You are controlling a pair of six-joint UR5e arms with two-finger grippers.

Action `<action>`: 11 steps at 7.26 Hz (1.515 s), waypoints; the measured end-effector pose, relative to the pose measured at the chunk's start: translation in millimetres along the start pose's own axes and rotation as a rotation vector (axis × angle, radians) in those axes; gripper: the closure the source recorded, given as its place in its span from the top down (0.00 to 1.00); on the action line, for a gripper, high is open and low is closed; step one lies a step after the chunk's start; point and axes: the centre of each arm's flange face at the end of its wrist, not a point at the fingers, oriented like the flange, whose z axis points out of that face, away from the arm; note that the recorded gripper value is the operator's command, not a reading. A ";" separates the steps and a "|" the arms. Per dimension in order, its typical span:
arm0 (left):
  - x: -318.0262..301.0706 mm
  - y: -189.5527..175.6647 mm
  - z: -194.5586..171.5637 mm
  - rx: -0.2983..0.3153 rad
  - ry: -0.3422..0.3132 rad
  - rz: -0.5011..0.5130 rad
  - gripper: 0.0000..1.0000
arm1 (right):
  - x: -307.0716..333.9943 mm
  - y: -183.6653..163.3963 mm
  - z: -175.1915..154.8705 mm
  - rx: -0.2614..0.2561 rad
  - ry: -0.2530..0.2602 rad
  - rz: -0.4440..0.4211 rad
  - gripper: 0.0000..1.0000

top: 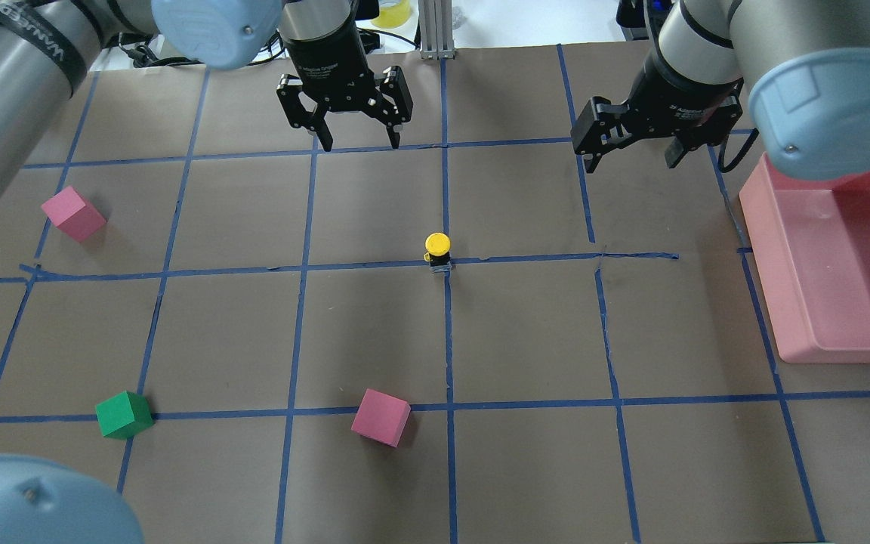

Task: Align button upright

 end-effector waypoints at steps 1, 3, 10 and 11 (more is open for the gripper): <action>-10.8 2.5 -1.6 0.108 -0.021 -0.004 1.00 | 0.0 0.0 0.0 0.000 0.000 0.000 1.00; -38.4 12.9 -11.7 0.221 -0.045 -0.037 1.00 | 0.1 0.1 0.2 -0.001 0.001 0.000 1.00; -121.7 84.1 -73.9 0.001 -0.077 -0.170 1.00 | 1.7 0.2 -0.1 -0.002 0.006 0.001 1.00; -121.5 92.7 -65.2 -0.028 -0.076 -0.171 1.00 | 1.9 0.2 -0.1 -0.002 0.007 0.001 1.00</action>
